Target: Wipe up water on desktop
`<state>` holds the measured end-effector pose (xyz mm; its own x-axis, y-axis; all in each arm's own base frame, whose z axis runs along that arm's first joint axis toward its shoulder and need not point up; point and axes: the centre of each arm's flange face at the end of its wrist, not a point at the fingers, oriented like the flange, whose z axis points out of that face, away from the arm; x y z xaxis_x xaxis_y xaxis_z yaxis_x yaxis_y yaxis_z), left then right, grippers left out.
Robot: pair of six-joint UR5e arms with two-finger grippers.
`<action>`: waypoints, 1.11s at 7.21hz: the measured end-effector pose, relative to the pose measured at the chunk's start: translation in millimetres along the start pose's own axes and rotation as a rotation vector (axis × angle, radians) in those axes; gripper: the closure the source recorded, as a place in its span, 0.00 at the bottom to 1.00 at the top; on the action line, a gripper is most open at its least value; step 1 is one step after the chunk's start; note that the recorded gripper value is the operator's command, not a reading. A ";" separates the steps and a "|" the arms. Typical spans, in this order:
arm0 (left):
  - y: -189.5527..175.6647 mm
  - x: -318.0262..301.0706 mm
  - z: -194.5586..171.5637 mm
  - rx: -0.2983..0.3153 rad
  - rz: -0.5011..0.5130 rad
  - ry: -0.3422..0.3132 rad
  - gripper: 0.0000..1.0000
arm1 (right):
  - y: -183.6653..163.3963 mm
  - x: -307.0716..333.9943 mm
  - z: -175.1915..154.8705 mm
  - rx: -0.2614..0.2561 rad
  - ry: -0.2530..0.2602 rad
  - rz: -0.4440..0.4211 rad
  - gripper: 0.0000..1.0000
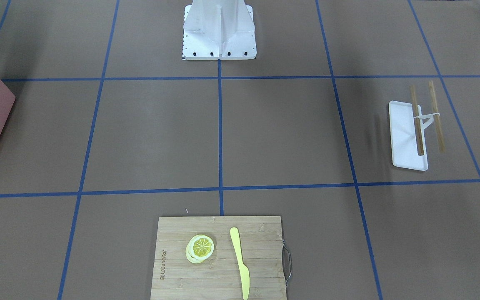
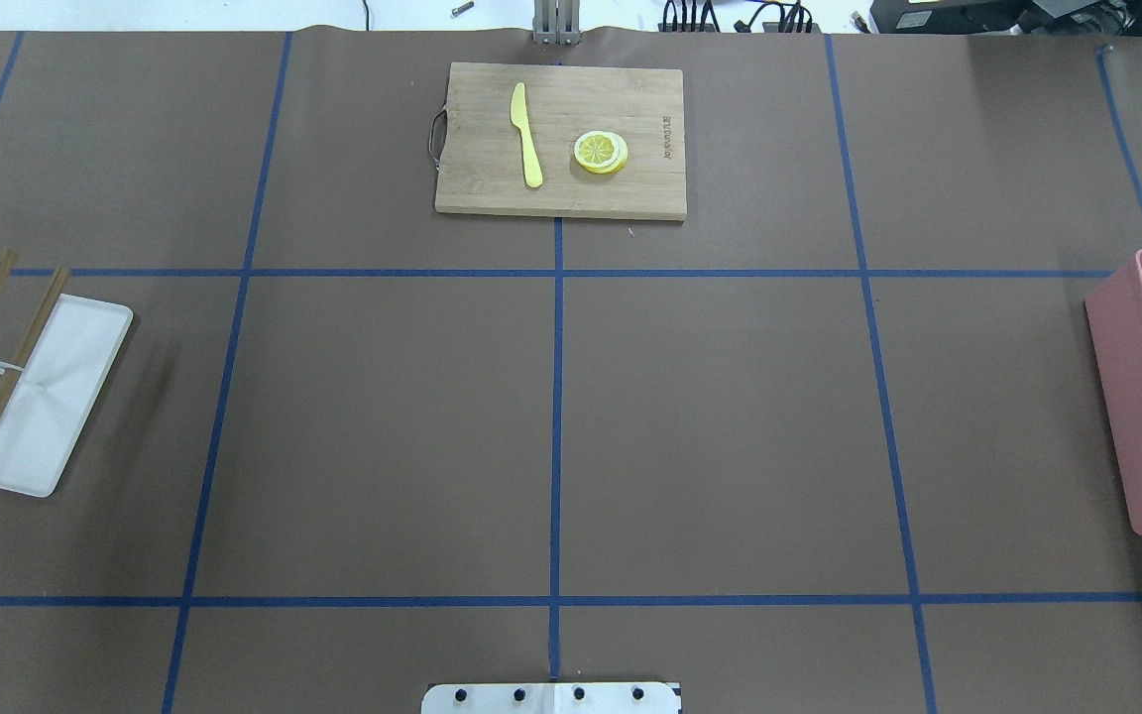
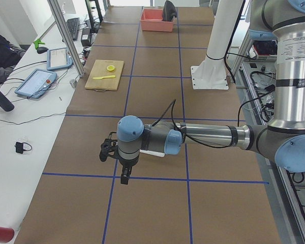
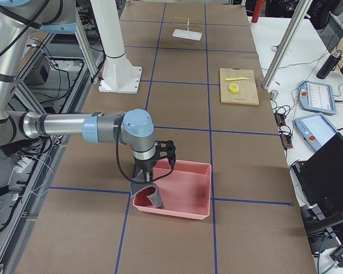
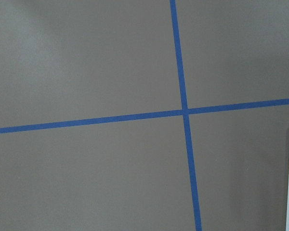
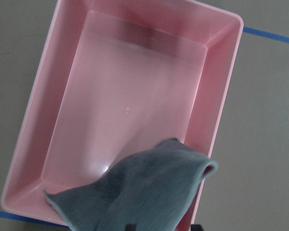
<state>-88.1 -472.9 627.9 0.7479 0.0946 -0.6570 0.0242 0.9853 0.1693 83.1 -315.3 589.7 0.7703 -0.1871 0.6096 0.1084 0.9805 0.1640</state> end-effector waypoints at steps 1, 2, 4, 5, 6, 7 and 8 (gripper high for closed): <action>0.1 -0.2 0.2 0.000 -0.001 0.000 0.01 | -15.1 -6.4 -5.0 0.020 -0.007 0.000 0.01; 0.5 -0.4 0.4 -0.001 -0.001 0.000 0.01 | -35.2 -15.6 -10.1 0.039 -0.013 0.029 0.00; 0.9 -0.7 0.8 -0.002 -0.001 0.000 0.01 | -54.4 -22.2 -10.1 0.047 0.003 0.135 0.00; 1.1 -1.0 1.1 -0.003 -0.001 0.000 0.01 | -48.8 -16.0 -2.4 0.029 0.026 0.157 0.00; 1.2 -1.1 1.3 -0.004 0.000 0.000 0.01 | -45.0 -8.8 5.8 0.011 0.038 0.164 0.00; 1.3 -1.4 1.5 -0.004 0.000 0.000 0.01 | -40.2 -0.1 16.3 -0.011 0.044 0.174 0.00; 1.4 -1.8 1.9 -0.005 0.000 -0.001 0.01 | -37.8 7.6 27.3 -0.029 0.034 0.185 0.00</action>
<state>-88.2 -471.9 630.8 0.7485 0.0944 -0.6564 0.0209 0.9860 0.1656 67.7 -355.5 609.2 0.7997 -0.0016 0.6004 -0.0195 0.9994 0.0288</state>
